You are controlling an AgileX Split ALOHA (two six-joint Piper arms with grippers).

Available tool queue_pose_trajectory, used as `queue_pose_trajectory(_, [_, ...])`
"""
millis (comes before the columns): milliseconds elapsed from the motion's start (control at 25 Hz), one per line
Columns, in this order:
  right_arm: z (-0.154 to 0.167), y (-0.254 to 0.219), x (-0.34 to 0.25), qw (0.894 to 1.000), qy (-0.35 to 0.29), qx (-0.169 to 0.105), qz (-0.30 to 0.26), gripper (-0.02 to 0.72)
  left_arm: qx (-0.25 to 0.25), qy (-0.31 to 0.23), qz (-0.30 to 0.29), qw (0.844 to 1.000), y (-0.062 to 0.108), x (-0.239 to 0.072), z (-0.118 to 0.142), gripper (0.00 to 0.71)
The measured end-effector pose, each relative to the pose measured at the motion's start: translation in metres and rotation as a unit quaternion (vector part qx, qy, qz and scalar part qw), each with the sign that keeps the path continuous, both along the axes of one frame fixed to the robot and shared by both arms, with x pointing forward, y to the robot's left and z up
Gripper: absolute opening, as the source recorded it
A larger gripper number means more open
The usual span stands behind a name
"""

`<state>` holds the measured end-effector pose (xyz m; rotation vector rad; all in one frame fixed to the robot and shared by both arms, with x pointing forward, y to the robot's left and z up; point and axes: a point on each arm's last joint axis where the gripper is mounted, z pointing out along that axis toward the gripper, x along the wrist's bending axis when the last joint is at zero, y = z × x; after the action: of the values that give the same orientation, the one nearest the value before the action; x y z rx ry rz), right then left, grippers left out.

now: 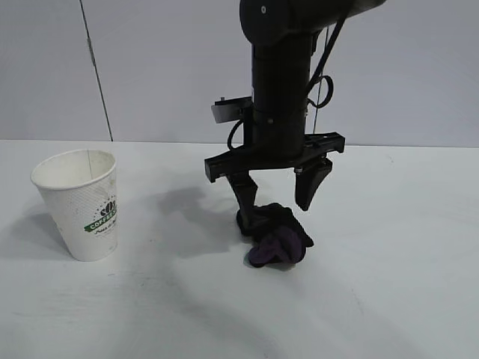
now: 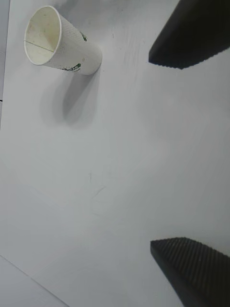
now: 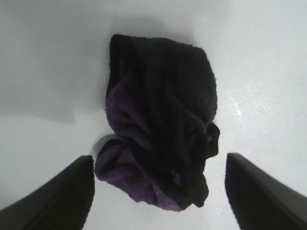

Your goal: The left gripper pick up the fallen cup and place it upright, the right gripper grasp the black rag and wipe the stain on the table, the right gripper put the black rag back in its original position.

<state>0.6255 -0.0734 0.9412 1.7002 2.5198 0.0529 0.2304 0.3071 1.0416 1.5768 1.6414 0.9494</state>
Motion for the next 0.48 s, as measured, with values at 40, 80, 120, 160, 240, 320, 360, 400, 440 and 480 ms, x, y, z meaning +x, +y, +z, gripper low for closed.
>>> queue_pose_trajectory(40, [0.002, -0.002, 0.001, 1.0, -0.003, 0.001, -0.005, 0.54, 0.0, 0.0, 0.0, 1.0, 0.0, 0.0, 0.0, 0.689])
queue_pose_trajectory(80, [0.006, -0.006, 0.003, 1.0, -0.007, 0.002, -0.016, 0.541, 0.0, 0.0, 0.0, 1.0, 0.0, 0.0, 0.0, 0.689])
queue_pose_trajectory(120, [0.011, -0.012, 0.006, 1.0, -0.015, 0.002, -0.026, 0.543, 0.0, 0.0, 0.0, 1.0, 0.0, 0.0, 0.0, 0.689])
queue_pose_trajectory(160, [0.017, -0.02, 0.009, 0.999, -0.022, 0.002, -0.037, 0.543, 0.0, 0.0, 0.0, 1.0, 0.0, 0.0, 0.0, 0.689])
queue_pose_trajectory(240, [0.034, -0.047, 0.019, 0.997, -0.039, 0.005, -0.07, 0.545, 0.0, 0.0, 0.0, 1.0, 0.0, 0.0, 0.0, 0.689])
queue_pose_trajectory(320, [0.052, -0.082, 0.027, 0.993, -0.051, 0.006, -0.109, 0.546, 0.0, 0.0, 0.0, 1.0, 0.0, 0.0, 0.0, 0.689])
queue_pose_trajectory(360, [0.063, -0.103, 0.03, 0.989, -0.059, 0.007, -0.132, 0.547, 0.0, 0.0, 0.0, 1.0, 0.0, 0.0, 0.0, 0.689])
queue_pose_trajectory(400, [0.074, -0.125, 0.032, 0.986, -0.068, 0.006, -0.155, 0.547, 0.0, 0.0, 0.0, 1.0, 0.0, 0.0, 0.0, 0.689])
queue_pose_trajectory(440, [0.084, -0.143, 0.033, 0.982, -0.074, 0.003, -0.173, 0.547, 0.0, 0.0, 0.0, 1.0, 0.0, 0.0, 0.0, 0.689])
queue_pose_trajectory(480, [0.096, -0.165, 0.032, 0.978, -0.084, -0.002, -0.191, 0.547, 0.0, 0.0, 0.0, 1.0, 0.0, 0.0, 0.0, 0.689])
